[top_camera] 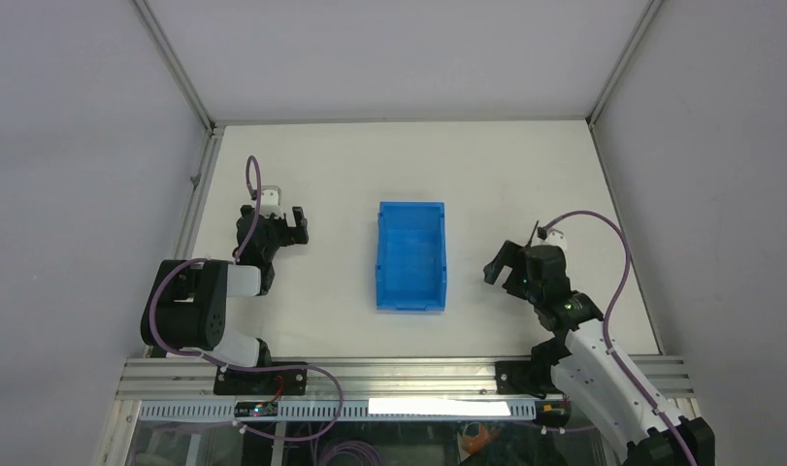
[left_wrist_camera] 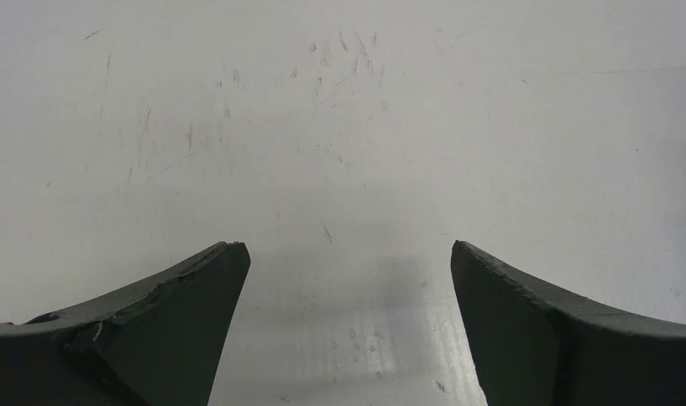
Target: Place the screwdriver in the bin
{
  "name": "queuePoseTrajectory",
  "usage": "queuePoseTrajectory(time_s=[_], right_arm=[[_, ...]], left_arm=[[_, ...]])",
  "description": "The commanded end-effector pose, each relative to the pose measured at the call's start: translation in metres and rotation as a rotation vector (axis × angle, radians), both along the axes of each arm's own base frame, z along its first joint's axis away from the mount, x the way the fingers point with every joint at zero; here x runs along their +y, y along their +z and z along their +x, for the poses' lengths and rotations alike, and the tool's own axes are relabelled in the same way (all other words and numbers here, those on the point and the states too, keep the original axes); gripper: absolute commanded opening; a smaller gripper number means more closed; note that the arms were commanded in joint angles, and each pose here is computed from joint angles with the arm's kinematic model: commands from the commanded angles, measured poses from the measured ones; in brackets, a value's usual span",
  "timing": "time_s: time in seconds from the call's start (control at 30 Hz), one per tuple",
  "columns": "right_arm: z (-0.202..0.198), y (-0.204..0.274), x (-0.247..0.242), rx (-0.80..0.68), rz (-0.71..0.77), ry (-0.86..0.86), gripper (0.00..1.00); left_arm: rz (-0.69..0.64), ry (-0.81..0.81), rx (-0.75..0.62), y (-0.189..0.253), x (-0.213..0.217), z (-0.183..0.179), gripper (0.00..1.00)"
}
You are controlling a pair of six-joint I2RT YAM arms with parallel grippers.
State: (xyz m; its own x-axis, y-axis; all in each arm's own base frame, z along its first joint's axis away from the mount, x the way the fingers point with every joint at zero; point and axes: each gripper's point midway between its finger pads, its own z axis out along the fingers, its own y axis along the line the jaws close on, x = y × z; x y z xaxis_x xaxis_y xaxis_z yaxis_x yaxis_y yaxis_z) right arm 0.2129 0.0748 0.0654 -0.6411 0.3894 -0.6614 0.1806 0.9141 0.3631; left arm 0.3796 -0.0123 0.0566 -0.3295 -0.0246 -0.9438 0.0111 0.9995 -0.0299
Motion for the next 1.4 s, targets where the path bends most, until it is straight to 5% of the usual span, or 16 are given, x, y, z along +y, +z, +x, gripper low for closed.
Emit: queuePoseTrajectory(time_s=[0.0, 0.33, 0.57, 0.73, 1.0, 1.37], right_arm=[[0.015, 0.029, -0.001, -0.108, 0.027, -0.034, 0.99], [0.027, 0.119, -0.011, -0.199, -0.078, -0.008, 0.97], [0.061, 0.166, -0.038, 0.017, -0.308, -0.086, 0.99], [0.092, 0.187, -0.039, 0.240, -0.301, -0.003, 0.99], [0.111, 0.098, -0.054, 0.590, -0.238, 0.054, 0.96], [0.097, -0.033, -0.067, 0.743, -0.067, 0.011, 0.67]], left_arm=[[-0.022, -0.020, -0.086, 0.023, -0.008, 0.014, 0.99], [-0.023, -0.021, -0.087, 0.023, -0.008, 0.014, 0.99], [-0.023, -0.021, -0.086, 0.023, -0.008, 0.014, 0.99], [-0.023, -0.022, -0.085, 0.023, -0.008, 0.014, 0.99], [-0.023, -0.021, -0.086, 0.023, -0.008, 0.014, 0.99], [-0.023, -0.021, -0.086, 0.023, -0.008, 0.014, 0.99]])
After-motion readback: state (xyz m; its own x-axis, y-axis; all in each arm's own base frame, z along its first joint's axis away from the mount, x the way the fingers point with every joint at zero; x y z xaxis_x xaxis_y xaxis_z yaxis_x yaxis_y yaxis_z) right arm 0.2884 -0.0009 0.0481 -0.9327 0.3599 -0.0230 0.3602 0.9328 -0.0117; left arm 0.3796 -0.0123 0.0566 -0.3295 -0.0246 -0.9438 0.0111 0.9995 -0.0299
